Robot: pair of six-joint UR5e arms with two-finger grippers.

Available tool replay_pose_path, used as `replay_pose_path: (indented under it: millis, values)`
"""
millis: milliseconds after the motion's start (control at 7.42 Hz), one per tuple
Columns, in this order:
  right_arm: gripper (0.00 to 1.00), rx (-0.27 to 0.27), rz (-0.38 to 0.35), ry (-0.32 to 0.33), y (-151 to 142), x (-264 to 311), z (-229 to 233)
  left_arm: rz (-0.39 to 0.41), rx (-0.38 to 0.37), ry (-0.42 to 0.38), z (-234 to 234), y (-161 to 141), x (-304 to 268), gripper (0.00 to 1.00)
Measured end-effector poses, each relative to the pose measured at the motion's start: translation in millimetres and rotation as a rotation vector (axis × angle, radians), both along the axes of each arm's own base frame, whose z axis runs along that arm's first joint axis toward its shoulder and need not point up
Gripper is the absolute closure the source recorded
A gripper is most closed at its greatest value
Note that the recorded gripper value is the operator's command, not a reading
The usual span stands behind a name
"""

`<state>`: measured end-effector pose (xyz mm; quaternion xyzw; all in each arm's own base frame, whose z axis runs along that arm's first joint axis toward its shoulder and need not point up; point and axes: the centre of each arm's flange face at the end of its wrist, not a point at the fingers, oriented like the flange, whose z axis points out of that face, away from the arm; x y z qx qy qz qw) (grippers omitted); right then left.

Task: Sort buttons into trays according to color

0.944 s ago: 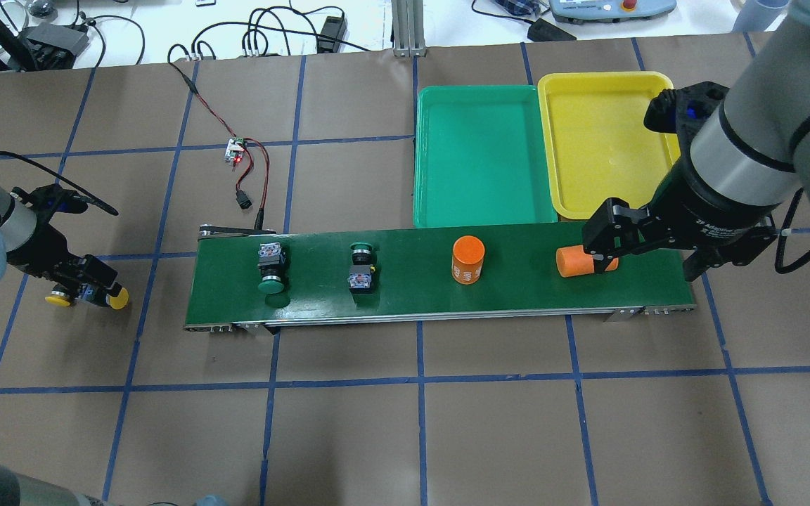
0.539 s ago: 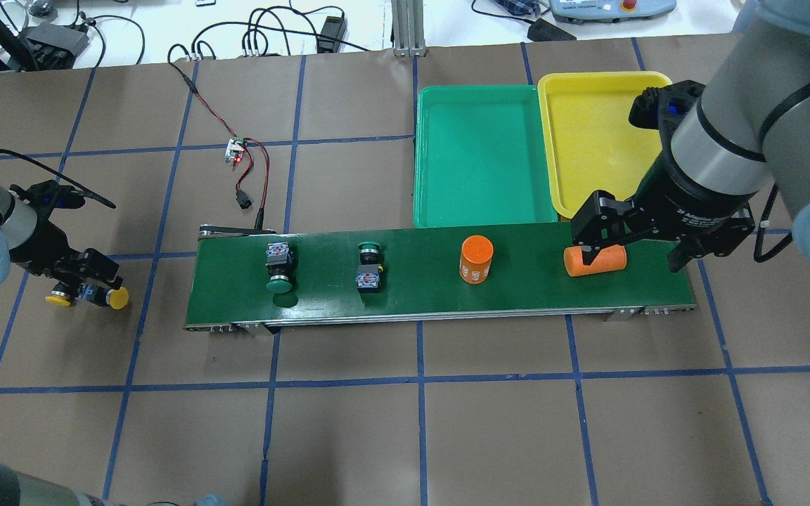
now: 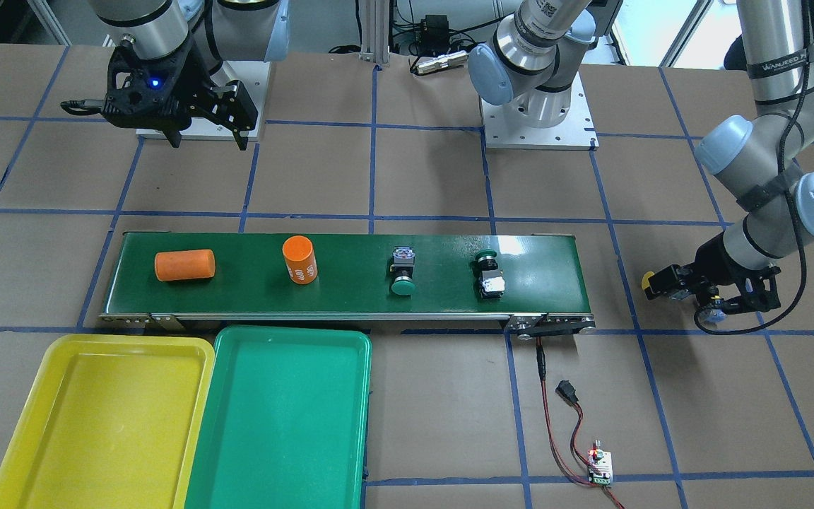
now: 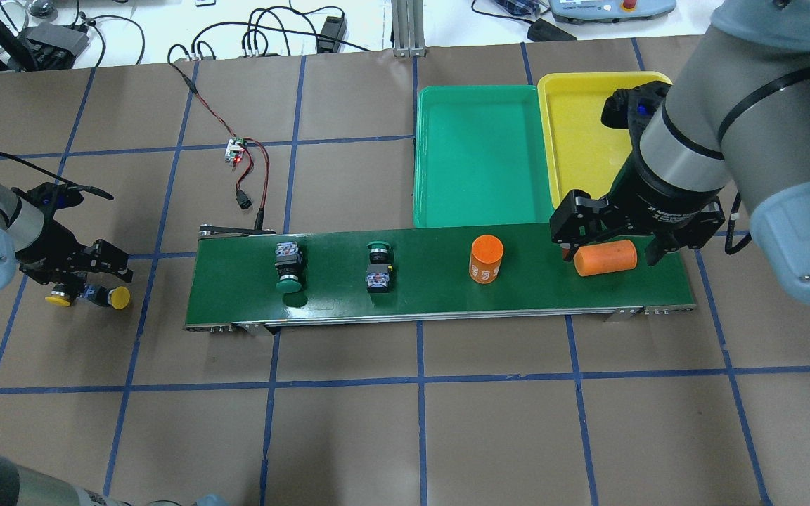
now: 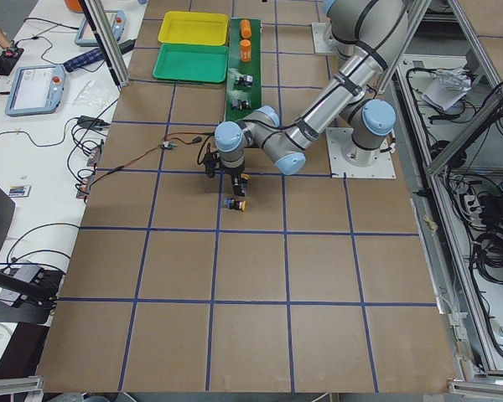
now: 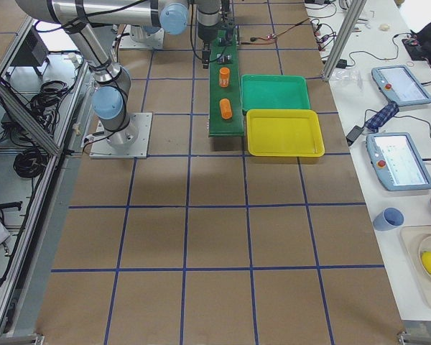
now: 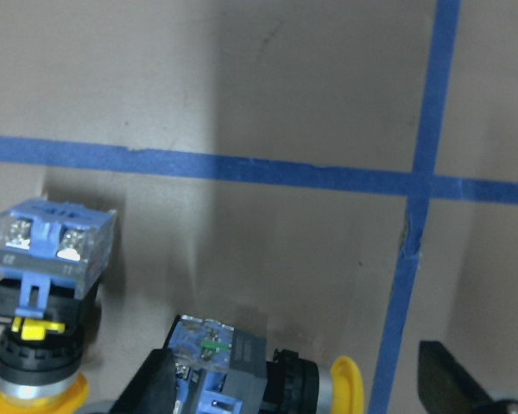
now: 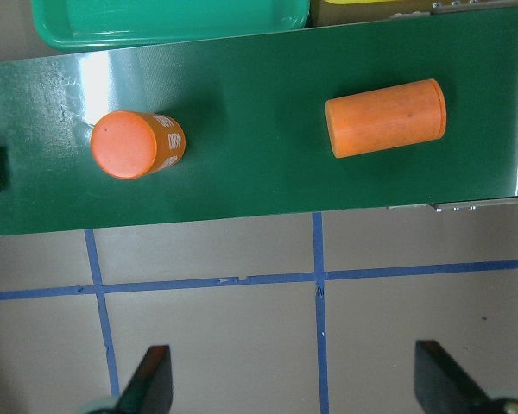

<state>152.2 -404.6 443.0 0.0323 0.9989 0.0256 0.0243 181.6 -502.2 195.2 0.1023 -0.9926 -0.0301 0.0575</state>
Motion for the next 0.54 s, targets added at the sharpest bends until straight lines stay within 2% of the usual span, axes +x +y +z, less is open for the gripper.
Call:
replay_pose_path:
  millis: [135, 539]
  values:
    - [0.0, 0.002, 0.004, 0.001, 0.3, 6.8, -2.1, 0.053, 0.0, -0.012, 4.8, 1.4, 0.4, 0.0]
    - [0.0, 0.009, 0.003, 0.003, 1.6, 22.9, -7.4, 0.142, 0.008, -0.007, -2.7, 5.8, 24.0, 0.0]
